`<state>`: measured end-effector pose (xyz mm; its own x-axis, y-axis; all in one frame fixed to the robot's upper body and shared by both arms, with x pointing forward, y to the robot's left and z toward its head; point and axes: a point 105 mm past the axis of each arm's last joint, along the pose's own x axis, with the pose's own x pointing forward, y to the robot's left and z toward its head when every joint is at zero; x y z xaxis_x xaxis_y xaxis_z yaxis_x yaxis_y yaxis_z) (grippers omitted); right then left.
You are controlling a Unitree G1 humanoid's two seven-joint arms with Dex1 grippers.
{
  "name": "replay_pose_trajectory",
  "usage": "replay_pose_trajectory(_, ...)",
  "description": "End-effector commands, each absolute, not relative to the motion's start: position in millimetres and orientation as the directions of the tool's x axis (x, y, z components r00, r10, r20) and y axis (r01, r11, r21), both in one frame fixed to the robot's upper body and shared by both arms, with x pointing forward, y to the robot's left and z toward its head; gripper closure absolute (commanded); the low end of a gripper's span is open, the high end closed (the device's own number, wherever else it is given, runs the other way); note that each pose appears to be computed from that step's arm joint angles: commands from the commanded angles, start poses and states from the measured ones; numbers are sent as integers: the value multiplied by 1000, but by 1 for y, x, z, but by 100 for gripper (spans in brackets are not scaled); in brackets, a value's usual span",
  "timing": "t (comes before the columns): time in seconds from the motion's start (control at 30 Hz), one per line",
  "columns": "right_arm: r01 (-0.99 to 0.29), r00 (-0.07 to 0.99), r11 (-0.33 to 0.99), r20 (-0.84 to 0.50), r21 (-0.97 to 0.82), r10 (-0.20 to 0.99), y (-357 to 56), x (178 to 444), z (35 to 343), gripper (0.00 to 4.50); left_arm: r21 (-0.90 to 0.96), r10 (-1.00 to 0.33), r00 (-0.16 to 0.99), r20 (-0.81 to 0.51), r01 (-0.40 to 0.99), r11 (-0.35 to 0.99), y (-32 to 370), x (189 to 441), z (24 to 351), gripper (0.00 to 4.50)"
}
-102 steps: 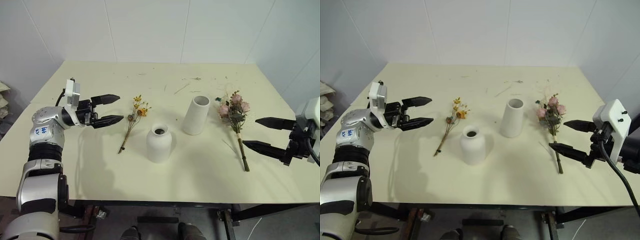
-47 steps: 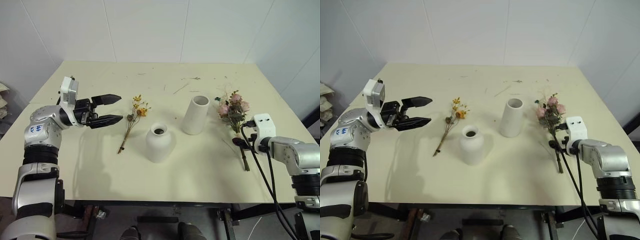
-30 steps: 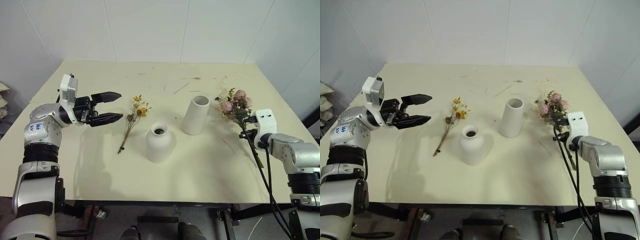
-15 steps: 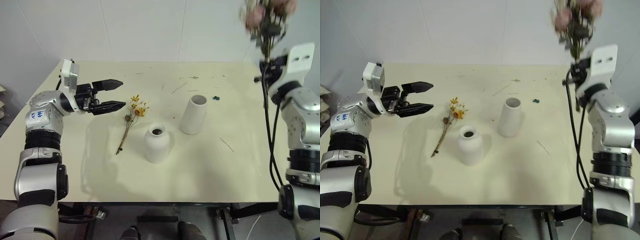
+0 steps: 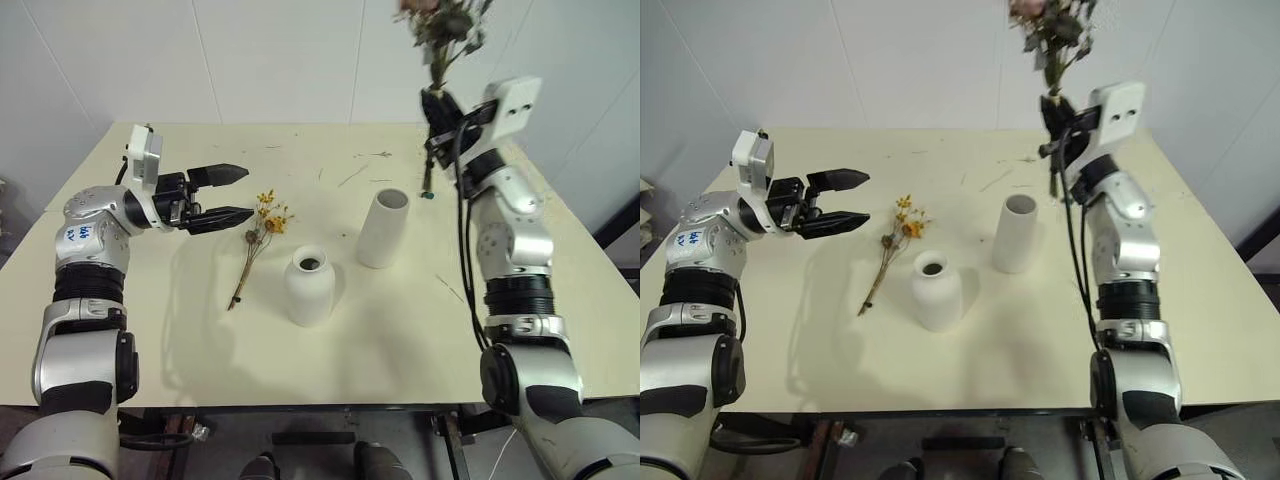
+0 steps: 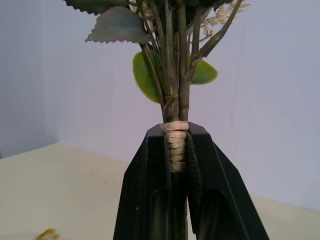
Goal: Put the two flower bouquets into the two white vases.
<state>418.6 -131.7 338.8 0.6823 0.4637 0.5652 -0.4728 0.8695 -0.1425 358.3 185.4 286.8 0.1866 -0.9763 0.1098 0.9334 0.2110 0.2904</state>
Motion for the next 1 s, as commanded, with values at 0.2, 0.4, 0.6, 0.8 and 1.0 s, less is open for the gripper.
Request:
replay_pose_trajectory(0.2,-505,608,847,627,-166,486,-118,419,358,443,340,-983,133,126,925,169,189,344,296,0)
replay_pose_trajectory(0.4,-500,602,849,636,-170,483,-117,420,361,443,338,-982,142,128,924,178,190,342,295,0)
replay_pose_trajectory(0.6,-476,588,853,644,-214,490,-119,415,367,443,336,-981,146,129,924,182,190,342,295,0)
replay_pose_trajectory(0.8,-447,553,854,669,-265,497,-115,406,382,443,333,-982,139,131,926,176,188,343,294,0)
replay_pose_trajectory(1.0,-437,508,844,689,-311,517,-106,395,399,443,331,-983,131,131,928,168,185,345,294,0)
